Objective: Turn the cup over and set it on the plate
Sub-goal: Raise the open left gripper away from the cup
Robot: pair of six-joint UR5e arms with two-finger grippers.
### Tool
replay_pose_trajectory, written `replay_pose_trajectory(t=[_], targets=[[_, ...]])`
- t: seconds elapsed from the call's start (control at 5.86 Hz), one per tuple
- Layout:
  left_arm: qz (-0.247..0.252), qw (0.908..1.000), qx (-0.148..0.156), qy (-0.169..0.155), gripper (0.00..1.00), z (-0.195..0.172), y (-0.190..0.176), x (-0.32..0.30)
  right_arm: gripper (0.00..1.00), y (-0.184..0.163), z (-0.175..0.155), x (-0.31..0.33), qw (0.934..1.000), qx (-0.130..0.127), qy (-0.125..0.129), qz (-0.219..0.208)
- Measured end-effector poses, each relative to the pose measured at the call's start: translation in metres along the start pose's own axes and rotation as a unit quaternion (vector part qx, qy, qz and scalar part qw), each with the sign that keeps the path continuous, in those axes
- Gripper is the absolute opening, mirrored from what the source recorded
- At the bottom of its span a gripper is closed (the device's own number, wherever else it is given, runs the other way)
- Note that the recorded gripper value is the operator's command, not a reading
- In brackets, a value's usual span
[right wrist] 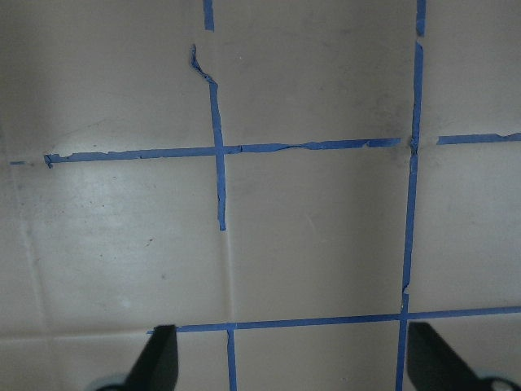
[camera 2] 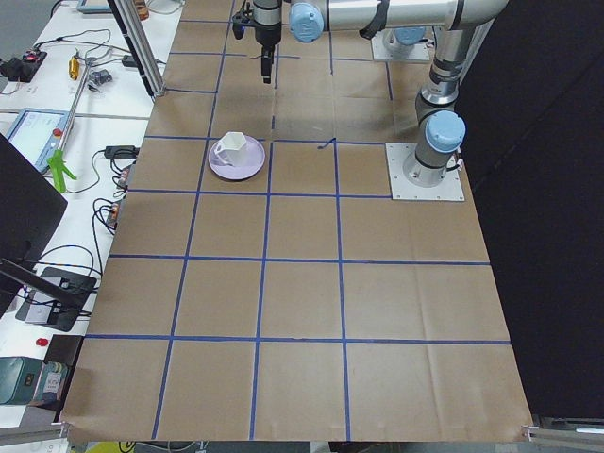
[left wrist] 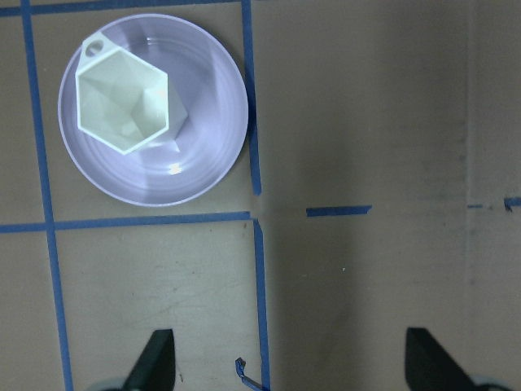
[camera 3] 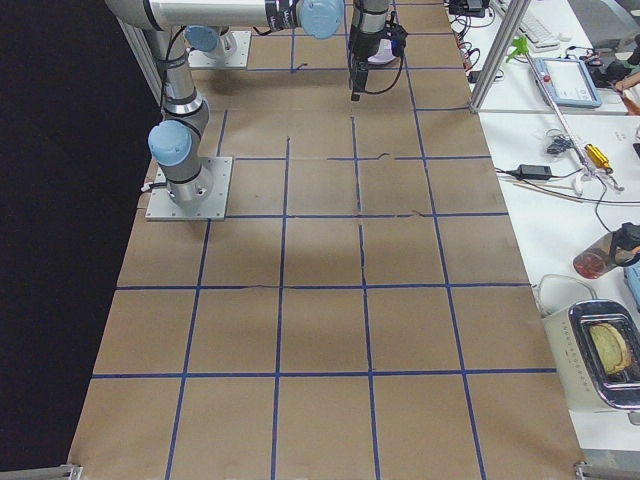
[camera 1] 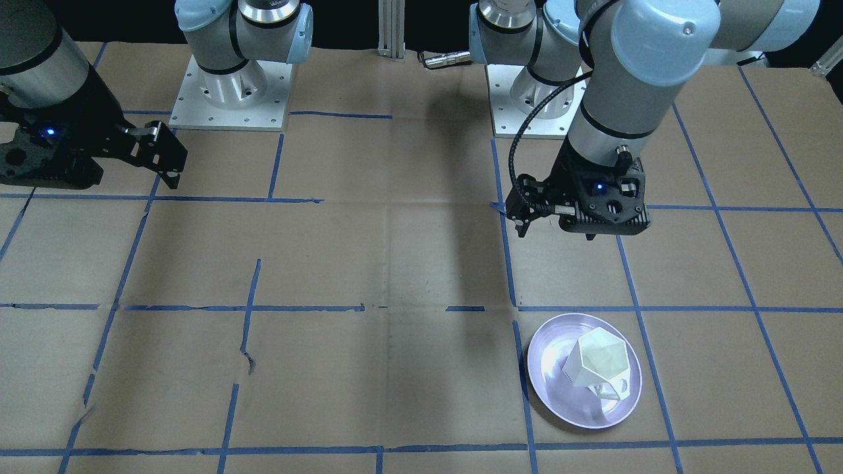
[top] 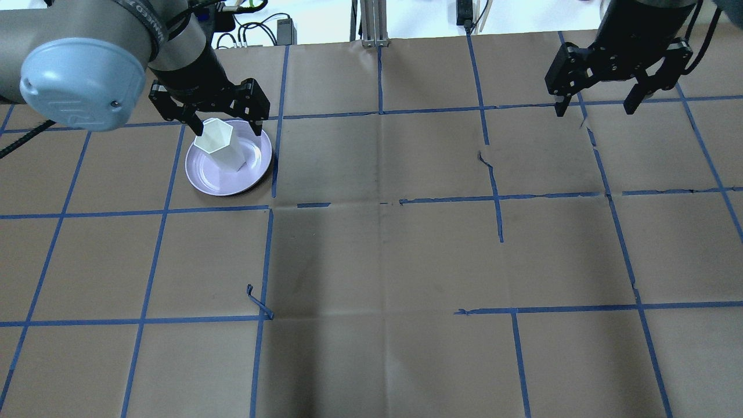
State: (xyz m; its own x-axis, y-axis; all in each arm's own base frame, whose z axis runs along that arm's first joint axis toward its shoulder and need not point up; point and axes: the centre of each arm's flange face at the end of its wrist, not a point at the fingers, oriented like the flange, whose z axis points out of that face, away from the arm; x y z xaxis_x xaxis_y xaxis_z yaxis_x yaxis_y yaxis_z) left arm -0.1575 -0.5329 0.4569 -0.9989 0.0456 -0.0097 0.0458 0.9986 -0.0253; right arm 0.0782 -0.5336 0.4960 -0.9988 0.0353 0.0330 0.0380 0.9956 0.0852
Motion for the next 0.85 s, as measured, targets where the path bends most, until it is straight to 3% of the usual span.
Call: replay_pose_trajectory(t=[0.34,0.85], targets=[[0.005,1.0000,-0.004,0.001,1.00,-0.036,0.028,-0.003,1.00,0.000,0.000,0.000,1.0000,0.000,0.000,0.000],[0.025,0.9996,-0.009,0.005,1.00,-0.037,0.033,-0.008,1.00,0.000,0.000,0.000,1.0000,0.000,0.000,0.000]])
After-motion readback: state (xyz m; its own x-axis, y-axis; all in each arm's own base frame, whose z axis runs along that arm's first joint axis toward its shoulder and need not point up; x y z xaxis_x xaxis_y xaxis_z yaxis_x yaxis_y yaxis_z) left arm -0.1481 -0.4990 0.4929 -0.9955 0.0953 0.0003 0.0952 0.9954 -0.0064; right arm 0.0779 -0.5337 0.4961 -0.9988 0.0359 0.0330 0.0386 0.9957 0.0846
